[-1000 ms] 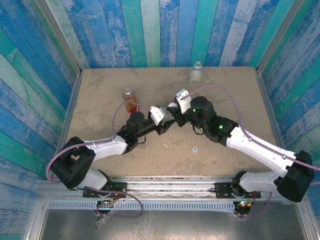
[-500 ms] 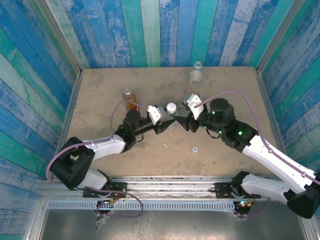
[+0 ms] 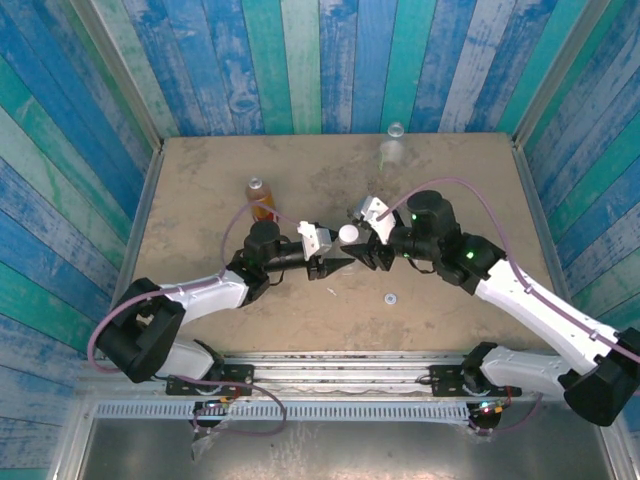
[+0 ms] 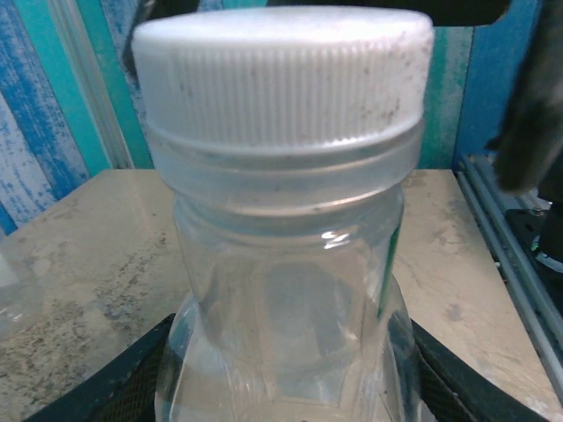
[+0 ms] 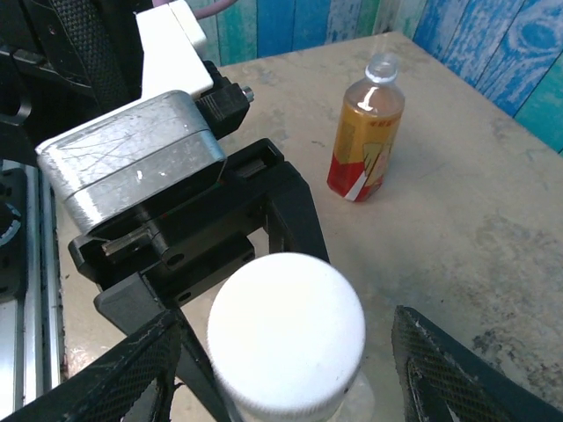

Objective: Screw on the bottle caps

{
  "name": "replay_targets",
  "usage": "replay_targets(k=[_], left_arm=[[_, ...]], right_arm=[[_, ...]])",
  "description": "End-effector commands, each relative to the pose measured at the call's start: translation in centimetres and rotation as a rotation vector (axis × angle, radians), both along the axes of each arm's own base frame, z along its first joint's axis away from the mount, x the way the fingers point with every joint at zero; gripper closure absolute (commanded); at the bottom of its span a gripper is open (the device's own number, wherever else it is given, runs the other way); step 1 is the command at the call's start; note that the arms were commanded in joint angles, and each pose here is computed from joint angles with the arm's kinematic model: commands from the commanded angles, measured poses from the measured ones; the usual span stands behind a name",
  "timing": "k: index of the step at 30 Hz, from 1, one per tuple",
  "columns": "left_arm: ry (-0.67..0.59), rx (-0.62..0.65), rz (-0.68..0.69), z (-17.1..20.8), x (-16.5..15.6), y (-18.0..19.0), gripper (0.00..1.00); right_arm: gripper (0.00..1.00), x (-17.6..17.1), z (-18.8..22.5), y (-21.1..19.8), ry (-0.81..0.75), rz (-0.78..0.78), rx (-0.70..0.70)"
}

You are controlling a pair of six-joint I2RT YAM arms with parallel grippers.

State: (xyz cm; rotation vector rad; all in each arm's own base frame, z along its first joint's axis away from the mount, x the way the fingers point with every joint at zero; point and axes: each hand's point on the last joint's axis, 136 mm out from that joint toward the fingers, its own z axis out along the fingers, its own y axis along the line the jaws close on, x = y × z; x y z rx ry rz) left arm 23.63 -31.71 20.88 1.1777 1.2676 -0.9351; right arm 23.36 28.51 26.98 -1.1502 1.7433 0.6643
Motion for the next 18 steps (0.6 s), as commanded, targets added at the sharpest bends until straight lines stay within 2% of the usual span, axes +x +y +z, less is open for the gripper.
replay_targets(k=[1, 6, 9, 11, 13, 16, 18], left_arm=[[-0.046, -0.025, -0.066, 2.0, -1.0, -0.2, 0.56], [-0.032, -0.018, -0.080, 1.8, -1.0, -0.4, 0.55], [-0.028, -0.015, -0.075, 1.7, -0.9, -0.4, 0.51], [-0.023, -0.017, -0.044, 1.6, -0.4, -0.3, 0.41], [-0.027, -0.023, -0.001, 1.7, 0.1, 0.0, 0.27], [-0.025, -0.053, 0.121, 2.0, 1.4, 1.1, 0.01], [-0.014, -0.096, 0.239, 2.4, 2.5, 2.4, 0.06]], right_arm=[[0.38, -0.1, 0.6, 0.3, 0.008, 0.022, 0.010], [0.54, 0.0, 0.4, 0.7, 0.022, 0.030, 0.012], [0.63, 0.0, 0.2, 0.7, 0.024, 0.032, 0.006], [0.66, 0.2, -0.1, 0.5, 0.023, 0.017, -0.002], [0.69, 0.9, -0.2, 0.3, 0.017, -0.026, -0.003], [0.74, 2.8, -0.7, -0.3, 0.013, -0.123, 0.014], [0.73, 4.6, -1.0, -1.0, 0.022, -0.205, 0.035]])
